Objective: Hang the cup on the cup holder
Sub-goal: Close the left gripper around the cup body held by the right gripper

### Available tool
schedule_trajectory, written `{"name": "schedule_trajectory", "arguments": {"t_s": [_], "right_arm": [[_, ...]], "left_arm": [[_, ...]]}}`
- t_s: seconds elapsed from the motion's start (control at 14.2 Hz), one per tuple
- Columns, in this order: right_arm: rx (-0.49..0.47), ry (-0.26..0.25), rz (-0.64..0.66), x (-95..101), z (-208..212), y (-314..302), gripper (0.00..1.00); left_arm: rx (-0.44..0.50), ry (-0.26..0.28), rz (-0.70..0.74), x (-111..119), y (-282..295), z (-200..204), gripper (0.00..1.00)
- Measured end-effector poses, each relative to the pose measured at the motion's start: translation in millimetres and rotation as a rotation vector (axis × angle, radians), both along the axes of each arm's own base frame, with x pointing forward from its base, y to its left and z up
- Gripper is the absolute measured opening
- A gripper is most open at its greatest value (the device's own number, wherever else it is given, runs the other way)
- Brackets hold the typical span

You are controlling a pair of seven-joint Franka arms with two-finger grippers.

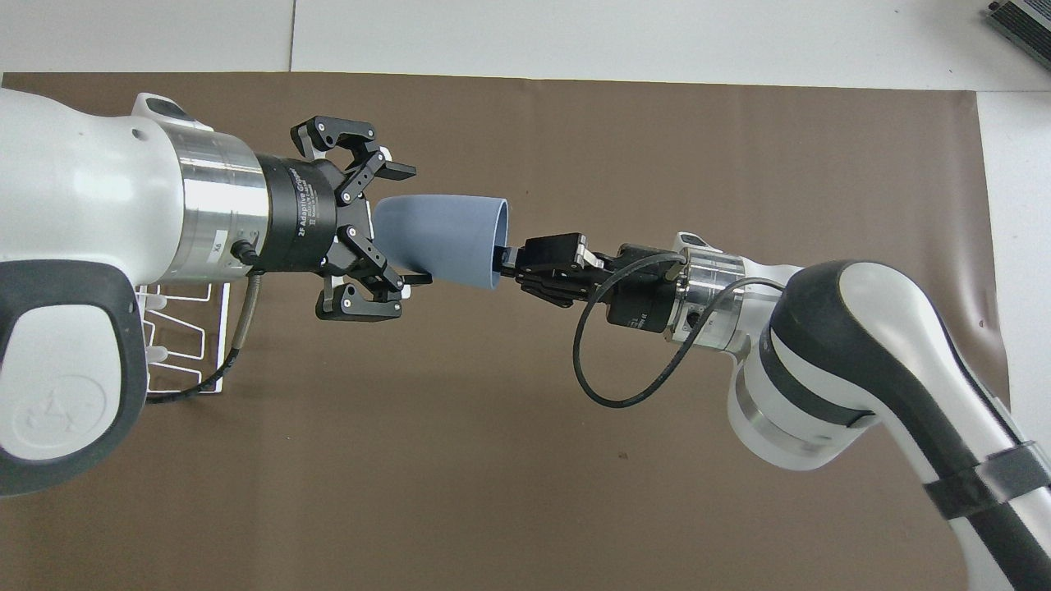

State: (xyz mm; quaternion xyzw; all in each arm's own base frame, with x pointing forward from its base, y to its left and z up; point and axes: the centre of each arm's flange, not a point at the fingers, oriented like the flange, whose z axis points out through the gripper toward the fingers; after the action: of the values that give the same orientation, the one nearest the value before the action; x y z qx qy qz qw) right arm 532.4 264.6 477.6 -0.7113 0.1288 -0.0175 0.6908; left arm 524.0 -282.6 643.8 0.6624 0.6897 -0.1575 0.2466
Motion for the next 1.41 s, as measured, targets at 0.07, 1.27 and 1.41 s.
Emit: {"name": "schedule_trajectory", "arguments": {"t_s": [0.07,1.27,1.41], "right_arm": [[0.000,-0.001,0.000,-0.1,0.6,0.0,0.05],[-0.001,0.024,-0.025,-2.5,5.6,-9.4,0.52],[-0.003,0.025,-0.026,-2.7,5.8,-8.8,0.76]], "left_arm": [[0.002,0.004,-0.005,-1.3,-2.5,-2.2,1.00],[0.018,-0.050,-0.123,-19.8,-37.2,-6.1,0.78],[0.018,-0.047,-0.118,-18.2,-34.3,-6.7,0.77]]}}
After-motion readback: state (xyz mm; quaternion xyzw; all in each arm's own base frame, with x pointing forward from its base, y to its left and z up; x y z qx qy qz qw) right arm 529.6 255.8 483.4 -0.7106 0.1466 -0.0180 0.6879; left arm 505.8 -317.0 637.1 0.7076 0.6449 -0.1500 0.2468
